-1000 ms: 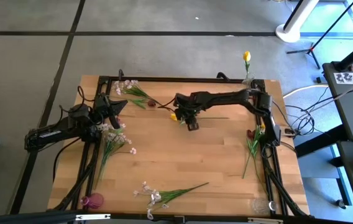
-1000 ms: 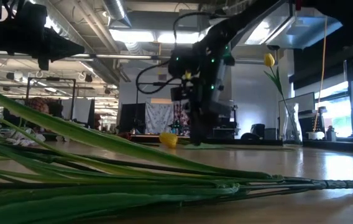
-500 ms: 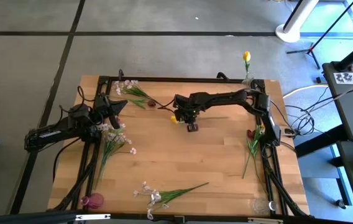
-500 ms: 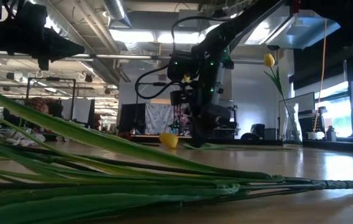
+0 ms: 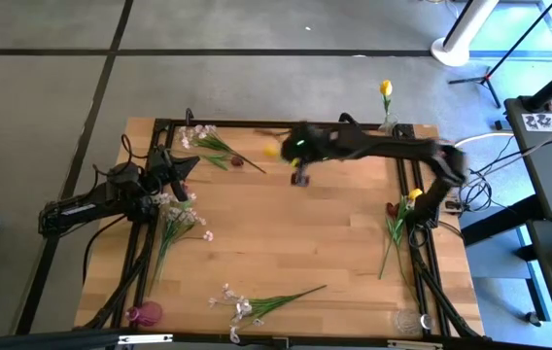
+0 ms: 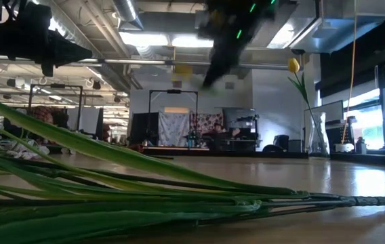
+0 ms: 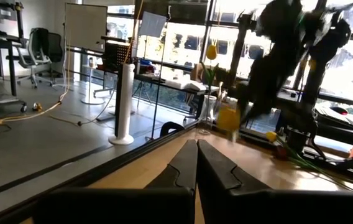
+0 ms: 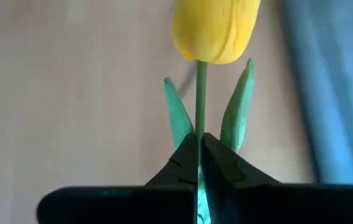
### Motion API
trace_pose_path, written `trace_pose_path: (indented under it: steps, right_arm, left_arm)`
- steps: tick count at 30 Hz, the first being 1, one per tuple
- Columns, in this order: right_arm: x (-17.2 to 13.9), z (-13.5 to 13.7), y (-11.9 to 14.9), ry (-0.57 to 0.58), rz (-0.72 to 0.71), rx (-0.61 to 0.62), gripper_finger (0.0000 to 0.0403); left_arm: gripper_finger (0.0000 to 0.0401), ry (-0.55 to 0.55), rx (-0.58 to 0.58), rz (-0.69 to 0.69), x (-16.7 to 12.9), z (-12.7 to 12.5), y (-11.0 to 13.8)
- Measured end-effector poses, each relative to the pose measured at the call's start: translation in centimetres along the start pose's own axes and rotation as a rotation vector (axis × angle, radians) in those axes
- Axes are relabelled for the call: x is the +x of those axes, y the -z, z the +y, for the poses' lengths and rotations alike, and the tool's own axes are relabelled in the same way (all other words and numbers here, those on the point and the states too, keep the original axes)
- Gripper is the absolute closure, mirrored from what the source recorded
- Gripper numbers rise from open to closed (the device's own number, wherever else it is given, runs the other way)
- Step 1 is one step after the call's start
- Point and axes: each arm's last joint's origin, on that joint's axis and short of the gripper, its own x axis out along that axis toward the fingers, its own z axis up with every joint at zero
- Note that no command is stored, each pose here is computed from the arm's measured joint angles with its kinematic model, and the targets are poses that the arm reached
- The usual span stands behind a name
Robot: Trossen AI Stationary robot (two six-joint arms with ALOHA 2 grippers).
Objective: Sort flowers into vase by color
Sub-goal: Put the top yellow tulip into the glass vase
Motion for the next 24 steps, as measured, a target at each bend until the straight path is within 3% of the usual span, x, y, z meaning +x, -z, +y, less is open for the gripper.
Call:
trace_pose_path:
  steps: [6,13,17,24]
  right_arm:
    - [-10.4,-1.9,-0.1,0.32,-0.169,0.075,0.0399]
    - [-18.5,-2.4,3.3,0.6,-0.296,0.201,0.04]
    - [-20.4,-3.1,6.0,0.786,-0.365,0.294,0.0401]
    - [-18.6,-5.4,11.2,1.071,-0.499,0.427,0.0401]
  left_arm:
    - [0.0401,0.0,0.0,0.0,0.0,0.0,0.0]
    - [0.0401,0.0,0.0,0.0,0.0,0.0,0.0]
    - [0.0401,0.0,0.0,0.0,0.0,0.0,0.0]
    - [0.0401,0.0,0.0,0.0,0.0,0.0,0.0]
